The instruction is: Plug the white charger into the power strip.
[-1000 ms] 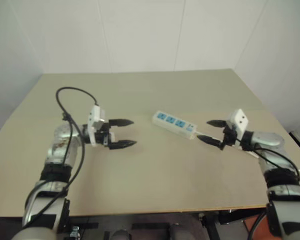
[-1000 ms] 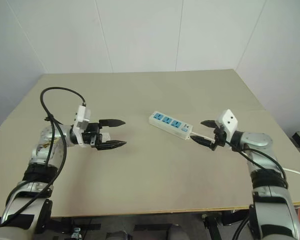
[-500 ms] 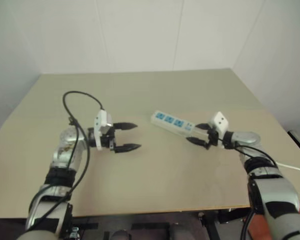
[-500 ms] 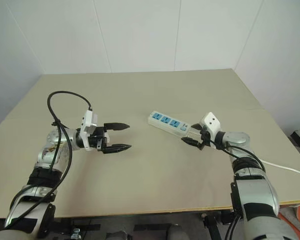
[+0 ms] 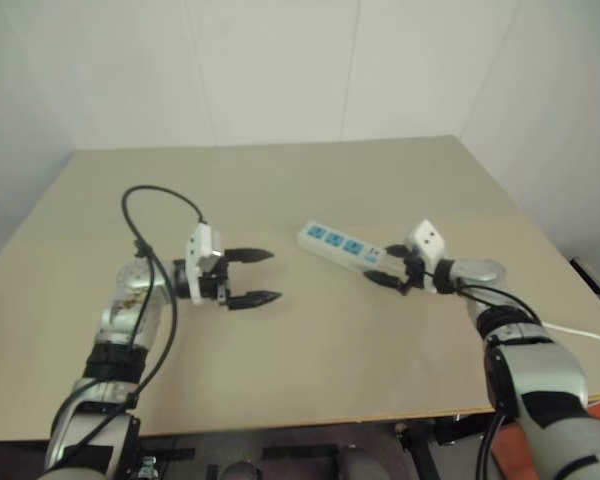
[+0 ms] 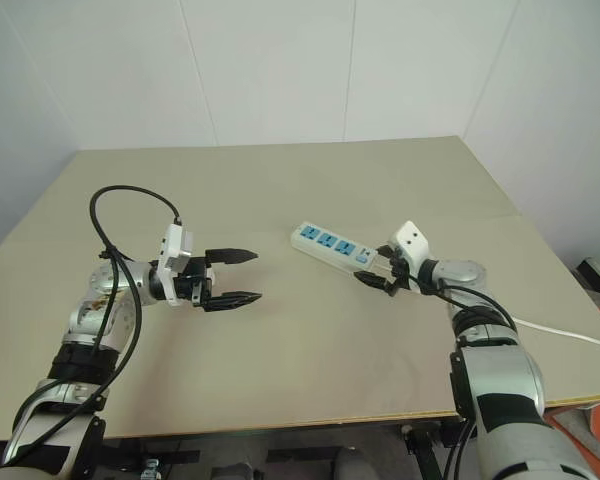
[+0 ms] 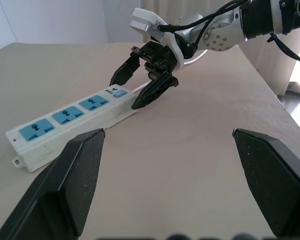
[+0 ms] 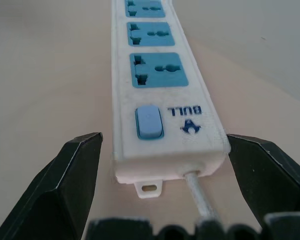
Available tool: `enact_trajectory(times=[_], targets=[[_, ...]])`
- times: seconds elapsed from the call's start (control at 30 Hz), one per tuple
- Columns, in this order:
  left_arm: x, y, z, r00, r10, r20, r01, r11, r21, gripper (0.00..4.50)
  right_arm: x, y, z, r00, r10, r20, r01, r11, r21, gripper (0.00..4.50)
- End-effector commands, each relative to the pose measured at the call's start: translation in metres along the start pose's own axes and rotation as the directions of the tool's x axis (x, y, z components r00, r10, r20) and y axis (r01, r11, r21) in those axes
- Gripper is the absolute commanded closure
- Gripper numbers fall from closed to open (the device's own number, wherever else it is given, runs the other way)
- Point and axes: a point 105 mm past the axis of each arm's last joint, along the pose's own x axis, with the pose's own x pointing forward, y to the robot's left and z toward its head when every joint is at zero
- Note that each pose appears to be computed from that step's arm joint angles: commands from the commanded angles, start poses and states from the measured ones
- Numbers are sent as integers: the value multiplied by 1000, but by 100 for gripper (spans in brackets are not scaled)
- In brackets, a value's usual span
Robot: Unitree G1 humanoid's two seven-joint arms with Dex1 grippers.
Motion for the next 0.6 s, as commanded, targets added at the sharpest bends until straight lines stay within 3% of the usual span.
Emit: enact_trajectory(times=[0.03,0.1,0.23,0.47,0.6], targets=[[1,-2,10,1000,-6,20,5,1000,28,4,2,-6,15,1000,-12,29,12,1000,4,0],[1,-3,9,1000,-5,17,5,1000,28,4,2,-5,15,1000,7,27,-8,1000,27,0],[-1,-4,7,1000,5,9,-5,1000,22,0,1,-5,12,1000,-5,25,4,1000,28,110],[0,-4,5,1000,10,4,-10,1000,16,0,-3,1,5,999,26,43,-27,1000,16,114],[0,-1,8,1000,6,9,-6,1000,14,0,-9,19,8,981,170,98,-168,985,-26,114]])
